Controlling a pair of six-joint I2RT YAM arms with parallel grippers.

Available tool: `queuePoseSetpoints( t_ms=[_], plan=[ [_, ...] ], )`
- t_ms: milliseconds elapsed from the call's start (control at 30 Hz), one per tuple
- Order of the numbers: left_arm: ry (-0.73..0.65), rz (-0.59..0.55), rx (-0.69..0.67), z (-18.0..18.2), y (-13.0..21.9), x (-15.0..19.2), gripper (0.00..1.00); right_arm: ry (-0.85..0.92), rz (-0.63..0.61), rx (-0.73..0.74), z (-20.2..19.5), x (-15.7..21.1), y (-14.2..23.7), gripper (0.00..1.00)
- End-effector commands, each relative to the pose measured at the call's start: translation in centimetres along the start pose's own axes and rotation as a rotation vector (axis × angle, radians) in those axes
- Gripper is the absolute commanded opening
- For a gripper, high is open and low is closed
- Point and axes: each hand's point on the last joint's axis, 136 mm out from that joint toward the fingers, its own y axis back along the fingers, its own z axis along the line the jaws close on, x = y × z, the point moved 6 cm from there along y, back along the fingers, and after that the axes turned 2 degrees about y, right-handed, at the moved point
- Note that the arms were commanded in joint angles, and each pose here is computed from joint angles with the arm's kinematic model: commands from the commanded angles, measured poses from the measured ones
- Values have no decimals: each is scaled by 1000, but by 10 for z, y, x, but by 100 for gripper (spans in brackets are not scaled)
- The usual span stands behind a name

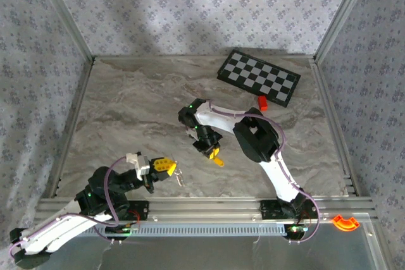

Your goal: Put the keys on the keyring

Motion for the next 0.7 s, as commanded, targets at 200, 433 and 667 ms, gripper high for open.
queuePoseSetpoints(
  t_ms=[200,433,667],
  plan=[
    [7,-77,16,-3,2,-15,0,-16,-46,61,-3,7,13,8],
    [10,-79,7,-2,2,-15,0,-101,-171,137,-3,17,20,2],
    [12,-78,-3,-1,2,-14,0,-235,-425,180,1,28,17,0]
  ],
)
